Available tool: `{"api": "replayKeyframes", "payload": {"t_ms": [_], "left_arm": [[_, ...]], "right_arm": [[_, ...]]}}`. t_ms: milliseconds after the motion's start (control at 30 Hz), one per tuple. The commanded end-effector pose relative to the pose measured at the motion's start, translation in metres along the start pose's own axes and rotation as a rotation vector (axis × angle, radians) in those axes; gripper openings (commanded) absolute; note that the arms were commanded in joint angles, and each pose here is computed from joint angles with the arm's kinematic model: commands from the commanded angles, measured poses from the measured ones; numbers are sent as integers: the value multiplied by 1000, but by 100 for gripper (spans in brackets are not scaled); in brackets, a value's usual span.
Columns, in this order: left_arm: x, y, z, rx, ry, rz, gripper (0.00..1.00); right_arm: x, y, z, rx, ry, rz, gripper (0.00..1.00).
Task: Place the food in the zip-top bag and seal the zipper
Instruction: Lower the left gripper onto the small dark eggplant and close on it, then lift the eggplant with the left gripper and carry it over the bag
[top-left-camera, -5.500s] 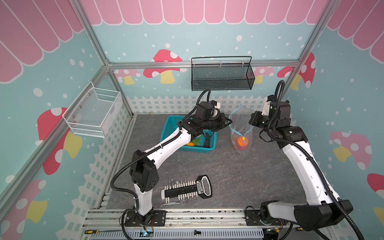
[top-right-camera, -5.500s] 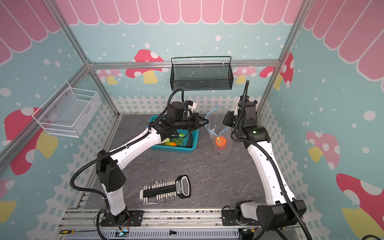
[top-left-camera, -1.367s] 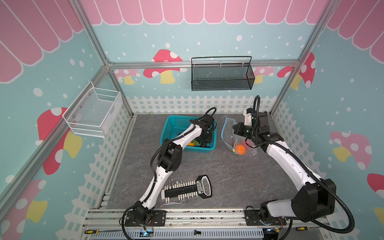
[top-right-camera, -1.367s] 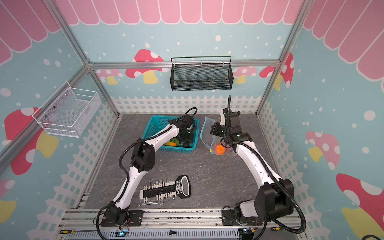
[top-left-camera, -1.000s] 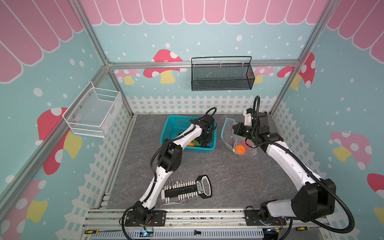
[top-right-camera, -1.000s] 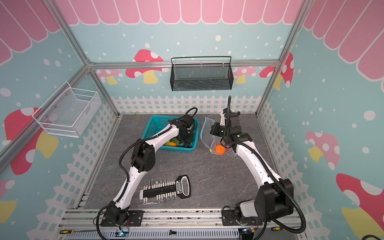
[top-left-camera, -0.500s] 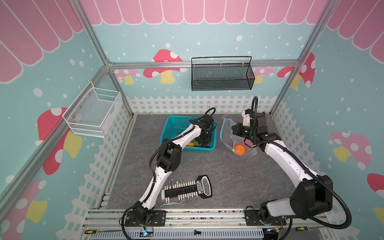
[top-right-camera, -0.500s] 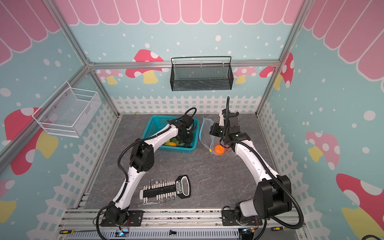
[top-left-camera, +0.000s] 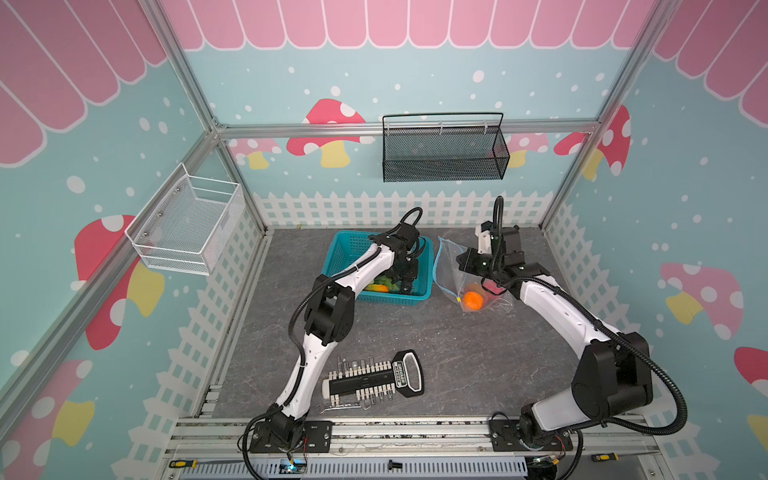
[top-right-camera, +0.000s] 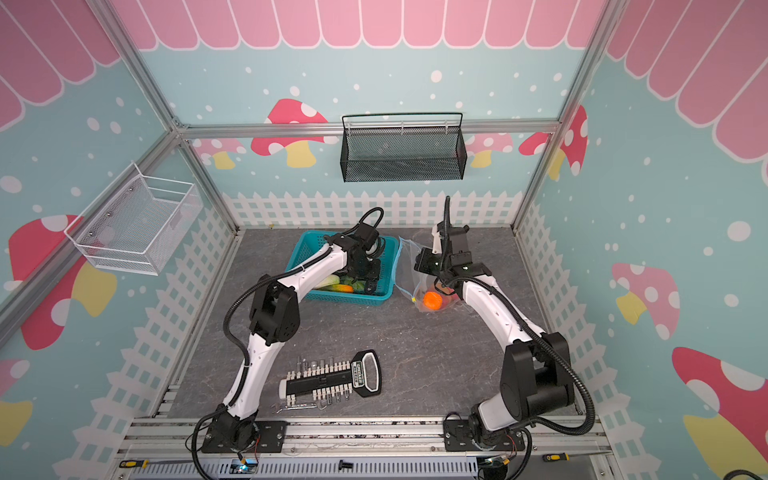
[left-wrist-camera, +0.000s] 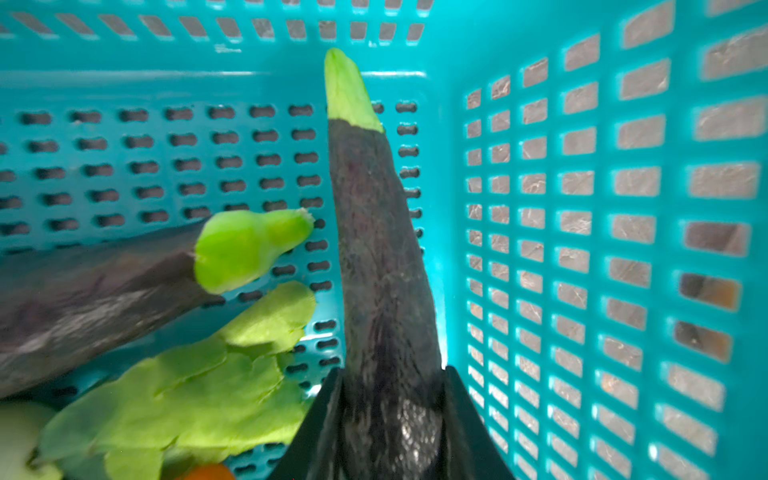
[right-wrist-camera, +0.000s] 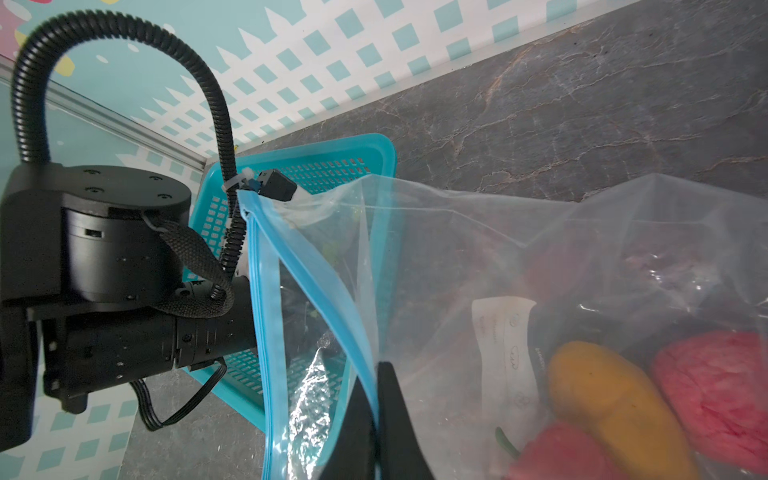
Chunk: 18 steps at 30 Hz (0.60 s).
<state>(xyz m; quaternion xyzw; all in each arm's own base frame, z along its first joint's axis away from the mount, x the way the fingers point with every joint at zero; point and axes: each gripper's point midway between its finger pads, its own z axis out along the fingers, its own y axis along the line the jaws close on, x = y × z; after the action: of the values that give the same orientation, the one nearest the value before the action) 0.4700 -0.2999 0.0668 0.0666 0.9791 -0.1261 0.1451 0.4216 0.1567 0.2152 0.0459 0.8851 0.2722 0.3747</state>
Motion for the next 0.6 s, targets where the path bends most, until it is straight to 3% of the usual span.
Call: {"api": "replayKeyframes", "payload": {"t_ms": [0, 333, 567], "left_arm": [[-7, -2, -21, 40, -40, -25, 30], [-9, 0, -47, 115, -77, -96, 29], [-9, -18, -97, 274, -123, -162, 29]], "right_arm": [[-8, 11, 0, -27, -20, -3, 1], [-6, 17, 1, -33, -18, -7, 1], [-15, 18, 2, -23, -31, -17, 1]]}}
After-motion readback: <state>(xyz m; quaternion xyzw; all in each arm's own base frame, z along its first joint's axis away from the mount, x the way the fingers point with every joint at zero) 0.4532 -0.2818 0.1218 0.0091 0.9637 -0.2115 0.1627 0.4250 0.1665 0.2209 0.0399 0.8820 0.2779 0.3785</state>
